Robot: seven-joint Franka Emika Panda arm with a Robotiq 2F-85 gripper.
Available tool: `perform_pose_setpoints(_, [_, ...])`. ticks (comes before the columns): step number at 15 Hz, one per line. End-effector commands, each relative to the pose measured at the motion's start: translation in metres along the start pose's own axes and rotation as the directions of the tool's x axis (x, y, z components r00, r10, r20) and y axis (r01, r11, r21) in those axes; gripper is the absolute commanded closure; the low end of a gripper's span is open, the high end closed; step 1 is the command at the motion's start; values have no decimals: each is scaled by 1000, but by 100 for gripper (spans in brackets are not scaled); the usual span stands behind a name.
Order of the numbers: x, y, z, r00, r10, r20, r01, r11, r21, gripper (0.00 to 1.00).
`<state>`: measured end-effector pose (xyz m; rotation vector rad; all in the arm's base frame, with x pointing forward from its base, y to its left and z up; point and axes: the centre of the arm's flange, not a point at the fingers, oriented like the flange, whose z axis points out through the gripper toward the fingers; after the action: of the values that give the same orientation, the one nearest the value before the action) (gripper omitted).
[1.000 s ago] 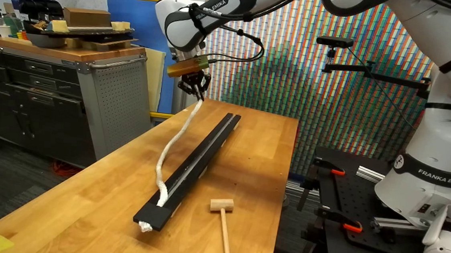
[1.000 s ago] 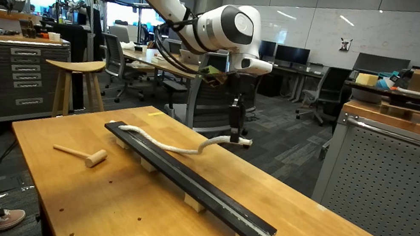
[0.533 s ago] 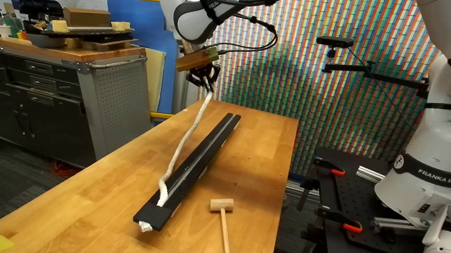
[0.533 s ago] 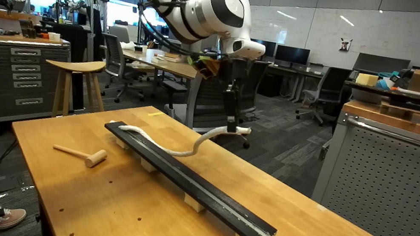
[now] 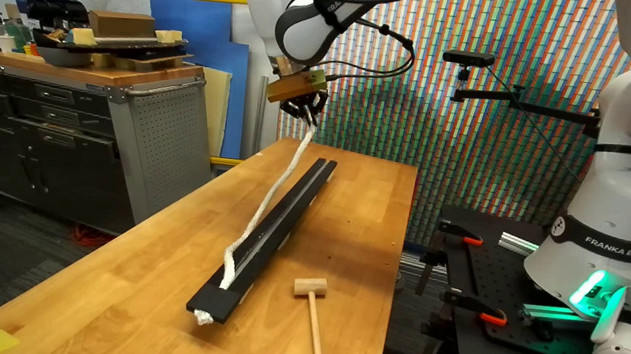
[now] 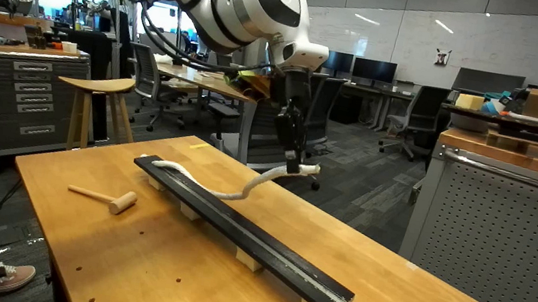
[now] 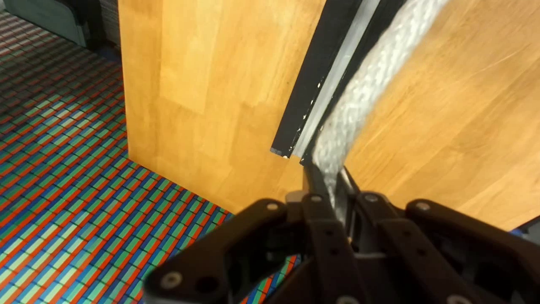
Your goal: Straighten the top on the platform
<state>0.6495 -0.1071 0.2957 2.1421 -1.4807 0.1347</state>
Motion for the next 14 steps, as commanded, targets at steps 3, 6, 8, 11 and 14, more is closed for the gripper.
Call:
perform_pose_setpoints(3, [-20, 45, -8, 999, 17, -46, -17, 1000, 15, 97])
perform_pose_setpoints(6, [-41, 55, -13, 996, -79, -32, 78, 997, -9, 97])
perform_pose_setpoints(8, [-57, 64, -18, 991, -128, -25, 128, 992, -3, 97])
perform_pose_setpoints(11, [-79, 72, -33, 982, -187, -25, 188, 982, 33, 97])
perform_pose_setpoints(14, [-83, 52, -29, 983, -182, -8, 182, 983, 39, 89])
